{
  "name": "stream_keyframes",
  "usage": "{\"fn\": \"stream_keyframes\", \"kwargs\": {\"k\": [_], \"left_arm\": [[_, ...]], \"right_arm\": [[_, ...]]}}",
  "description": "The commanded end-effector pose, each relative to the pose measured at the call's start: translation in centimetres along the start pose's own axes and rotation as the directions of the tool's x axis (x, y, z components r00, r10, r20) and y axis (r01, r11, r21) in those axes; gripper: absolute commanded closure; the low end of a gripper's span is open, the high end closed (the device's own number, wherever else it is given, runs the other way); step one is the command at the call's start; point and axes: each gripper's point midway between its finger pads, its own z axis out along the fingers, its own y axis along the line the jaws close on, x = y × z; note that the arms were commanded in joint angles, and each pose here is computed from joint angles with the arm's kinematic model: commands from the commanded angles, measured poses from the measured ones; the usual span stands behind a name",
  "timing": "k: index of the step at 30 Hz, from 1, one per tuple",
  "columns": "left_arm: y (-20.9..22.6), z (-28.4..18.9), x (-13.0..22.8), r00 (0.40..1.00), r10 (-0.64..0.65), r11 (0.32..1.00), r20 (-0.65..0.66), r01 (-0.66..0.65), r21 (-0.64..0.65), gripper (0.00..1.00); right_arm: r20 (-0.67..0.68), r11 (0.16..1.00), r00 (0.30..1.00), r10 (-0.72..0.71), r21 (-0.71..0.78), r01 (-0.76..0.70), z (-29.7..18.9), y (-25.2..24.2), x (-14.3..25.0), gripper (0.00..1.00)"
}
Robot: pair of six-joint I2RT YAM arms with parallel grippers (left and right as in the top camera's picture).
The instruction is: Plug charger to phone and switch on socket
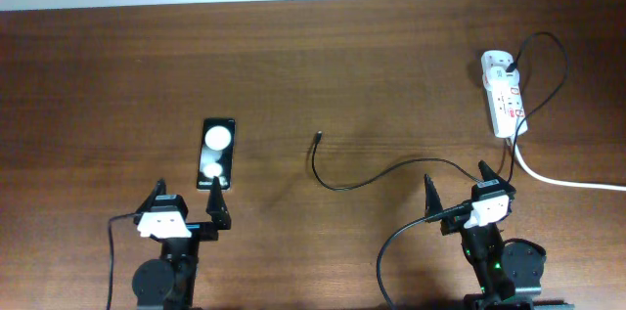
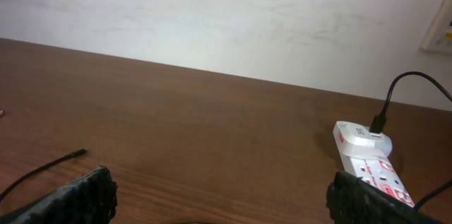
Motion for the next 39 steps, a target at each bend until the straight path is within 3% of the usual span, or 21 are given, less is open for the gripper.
{"fn": "stream_keyframes", "kwargs": {"k": [1,9,18,22,28,34,39], "left_arm": [[-0.8,-0.1,-0.5,1.0,0.012,0.999,0.019,-0.013,0.046,0.01],[-1.2,-0.3,-1.8,0.999,0.013,0.998,0.045,-0.015,0.062,0.01],[-3.1,0.7,-6.4,0.997,0.076,0.988,0.01,-0.076,0.136,0.01],[-5.0,2.8,-9.3,0.989,0.13,0.968,-0.069,-0.112,0.223,0.01],[-5.5,7.6,-11.3,0.92,0.119,0.974,-0.374,-0.035,0.226,0.01],[-5.4,9.7,-8.4,0.831,0.106,0.976,-0.547,0.018,0.217,0.01],[-6.3,10.1,-7.4,0.813,0.104,0.963,-0.573,0.062,0.262,0.01]], "right_arm": [[-0.003,1.0,1.0,-0.004,-0.022,0.004,0.0,0.5,0.2,0.01],[-0.003,1.0,1.0,-0.004,-0.022,0.004,0.0,0.5,0.2,0.01],[-0.003,1.0,1.0,-0.004,-0.022,0.004,0.0,0.5,0.2,0.01],[-0.003,1.0,1.0,-0.004,-0.022,0.004,0.0,0.5,0.2,0.01],[-0.003,1.0,1.0,-0.004,-0.022,0.004,0.0,0.5,0.2,0.01],[-0.003,1.0,1.0,-0.004,-0.022,0.004,0.0,0.5,0.2,0.01],[-0.003,1.0,1.0,-0.004,-0.022,0.004,0.0,0.5,0.2,0.01]]}}
